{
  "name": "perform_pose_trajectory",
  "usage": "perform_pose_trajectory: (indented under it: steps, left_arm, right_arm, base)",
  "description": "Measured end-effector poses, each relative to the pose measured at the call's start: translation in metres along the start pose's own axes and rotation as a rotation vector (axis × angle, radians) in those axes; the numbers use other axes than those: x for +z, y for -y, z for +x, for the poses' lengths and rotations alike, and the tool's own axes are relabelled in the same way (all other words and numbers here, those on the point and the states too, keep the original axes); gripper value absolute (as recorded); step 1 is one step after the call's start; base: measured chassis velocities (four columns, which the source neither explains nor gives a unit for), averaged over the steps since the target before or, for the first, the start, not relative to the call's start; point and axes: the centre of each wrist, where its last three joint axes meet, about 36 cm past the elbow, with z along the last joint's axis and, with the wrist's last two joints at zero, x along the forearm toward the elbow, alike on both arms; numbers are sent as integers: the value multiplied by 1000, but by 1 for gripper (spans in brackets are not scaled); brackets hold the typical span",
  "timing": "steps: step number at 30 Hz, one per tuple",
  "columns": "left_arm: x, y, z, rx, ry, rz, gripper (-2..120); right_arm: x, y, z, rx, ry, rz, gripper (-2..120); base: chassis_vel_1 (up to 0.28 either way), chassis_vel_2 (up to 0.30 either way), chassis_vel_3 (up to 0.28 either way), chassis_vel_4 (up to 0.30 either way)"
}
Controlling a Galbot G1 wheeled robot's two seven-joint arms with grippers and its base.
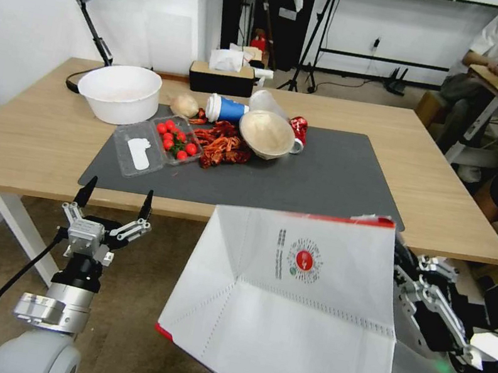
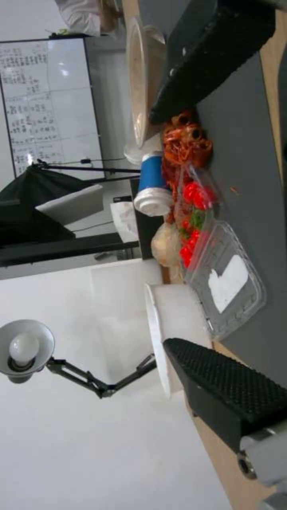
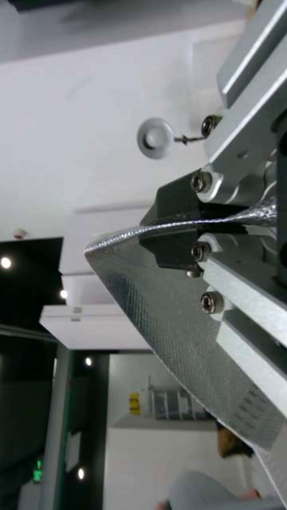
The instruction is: Pick up the food delivery bag from the floor and place it on the table.
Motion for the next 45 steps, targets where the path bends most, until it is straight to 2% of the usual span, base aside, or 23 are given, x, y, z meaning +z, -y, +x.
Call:
perform_pose_trajectory:
  steps: [7,16,31,45]
  left_arm:
    - [0,-1,0,1,-1,-7,100]
    - [1,-1,1,14,0,-9,100]
    - [4,3,2,19,-7,-13,100]
    - [6,9,4,26,-11,-14,100]
  right_arm:
    - [-8,-1,-19,113,67,54,0]
    - [-22,2,-37,177,120,79,0]
    - [-41,20,-62,388,234,121,0]
    - [-58,38,-76,606,357,69,0]
  base:
    - [0,0,0,0]
    - [0,0,0,0]
    - [0,0,0,0]
    - [0,0,0,0]
